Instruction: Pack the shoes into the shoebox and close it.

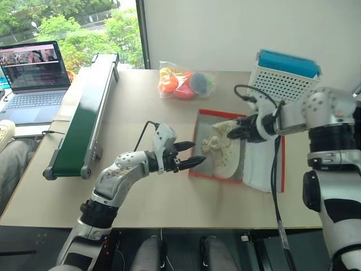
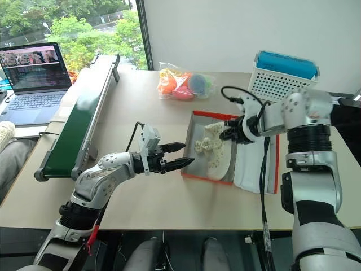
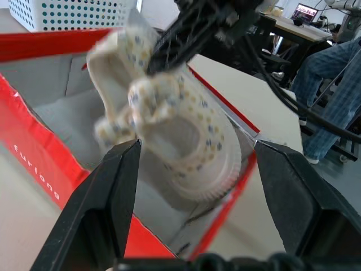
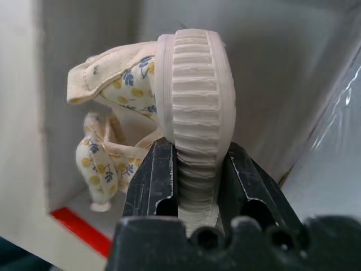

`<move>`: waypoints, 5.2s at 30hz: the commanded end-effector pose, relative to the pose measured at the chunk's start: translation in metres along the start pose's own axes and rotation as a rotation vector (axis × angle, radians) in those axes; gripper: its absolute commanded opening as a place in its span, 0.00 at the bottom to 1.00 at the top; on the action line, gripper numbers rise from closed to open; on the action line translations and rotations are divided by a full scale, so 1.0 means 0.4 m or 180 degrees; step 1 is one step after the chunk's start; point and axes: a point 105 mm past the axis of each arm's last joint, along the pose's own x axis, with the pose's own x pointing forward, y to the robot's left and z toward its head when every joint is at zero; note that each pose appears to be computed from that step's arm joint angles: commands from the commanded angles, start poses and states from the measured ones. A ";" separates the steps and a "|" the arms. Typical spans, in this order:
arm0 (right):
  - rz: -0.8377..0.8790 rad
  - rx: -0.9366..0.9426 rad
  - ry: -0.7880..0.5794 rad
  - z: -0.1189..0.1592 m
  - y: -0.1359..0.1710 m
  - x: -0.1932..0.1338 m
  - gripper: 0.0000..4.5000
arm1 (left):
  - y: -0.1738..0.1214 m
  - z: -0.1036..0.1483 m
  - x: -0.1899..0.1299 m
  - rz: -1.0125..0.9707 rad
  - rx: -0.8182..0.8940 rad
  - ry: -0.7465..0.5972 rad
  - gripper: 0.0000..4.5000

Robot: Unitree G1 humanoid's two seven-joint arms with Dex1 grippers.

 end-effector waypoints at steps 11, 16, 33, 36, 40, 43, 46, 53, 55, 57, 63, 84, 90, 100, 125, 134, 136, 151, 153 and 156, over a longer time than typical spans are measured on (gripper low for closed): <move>-0.0265 -0.0356 0.0011 0.030 -0.062 0.044 0.45 | -0.026 0.020 0.005 -0.0004 0.0110 -0.0106 0.78; -0.0187 -0.0533 -0.0336 0.105 -0.009 0.001 0.76 | -0.021 0.020 0.008 0.0004 0.0113 -0.0104 0.78; 0.0147 -0.2255 -0.2250 -0.074 0.233 -0.104 0.76 | 0.416 0.072 -0.317 0.3981 0.0102 -0.0475 0.78; 0.0042 -0.1865 -0.2330 -0.112 0.192 -0.070 0.76 | 0.448 0.079 -0.407 0.4438 0.0204 -0.0458 0.78; 0.0141 -0.1723 -0.2436 -0.126 0.183 -0.063 0.91 | 0.463 0.070 -0.443 0.4605 0.0273 -0.0378 0.90; 0.0205 -0.1804 -0.2424 -0.131 0.189 -0.056 1.00 | 0.469 0.054 -0.456 0.4652 0.0223 -0.0316 0.99; 0.0254 -0.1870 -0.2442 -0.126 0.195 -0.052 1.00 | 0.469 0.028 -0.469 0.4717 0.0172 -0.0238 0.99; 0.0416 -0.2094 -0.2445 -0.127 0.218 -0.043 1.00 | 0.458 0.027 -0.505 0.4972 0.0227 -0.0295 0.99; 0.0400 -0.2170 -0.2437 -0.129 0.218 -0.038 1.00 | 0.451 0.038 -0.518 0.5054 0.0284 -0.0376 0.99; 0.0334 -0.2241 -0.2435 -0.128 0.210 -0.032 1.00 | 0.440 0.060 -0.531 0.5132 0.0441 -0.0487 0.99; -0.0057 -0.2381 -0.2381 -0.125 0.148 -0.020 1.00 | 0.418 0.098 -0.552 0.5197 0.0583 -0.0768 0.99; 0.0452 -0.3054 -0.2072 -0.209 0.172 0.018 1.00 | 0.437 0.068 -0.544 0.5095 0.0421 -0.0546 0.99; 0.0420 -0.2931 -0.2121 -0.201 0.178 0.024 1.00 | 0.434 0.057 -0.534 0.5062 0.0388 -0.0522 0.99; 0.0360 -0.2818 -0.2129 -0.195 0.175 0.031 1.00 | 0.435 0.058 -0.535 0.5054 0.0401 -0.0510 0.99; 0.0251 -0.2572 -0.2192 -0.182 0.180 0.038 1.00 | 0.462 -0.021 -0.539 0.4979 0.0101 -0.0008 0.99; 0.0244 -0.2538 -0.2220 -0.185 0.187 0.038 1.00 | 0.464 -0.032 -0.540 0.4991 0.0039 0.0013 0.99; 0.0237 -0.2528 -0.2230 -0.184 0.189 0.038 1.00 | 0.465 -0.036 -0.542 0.4995 0.0013 0.0011 0.99; 0.0176 -0.2444 -0.2256 -0.187 0.187 0.036 1.00 | 0.479 -0.057 -0.560 0.5149 -0.0199 0.0040 0.99; 0.0160 -0.2433 -0.2256 -0.188 0.186 0.035 1.00 | 0.481 -0.066 -0.559 0.5149 -0.0295 0.0044 0.99; 0.0145 -0.2416 -0.2259 -0.188 0.184 0.033 1.00 | 0.482 -0.081 -0.552 0.5124 -0.0454 0.0037 0.99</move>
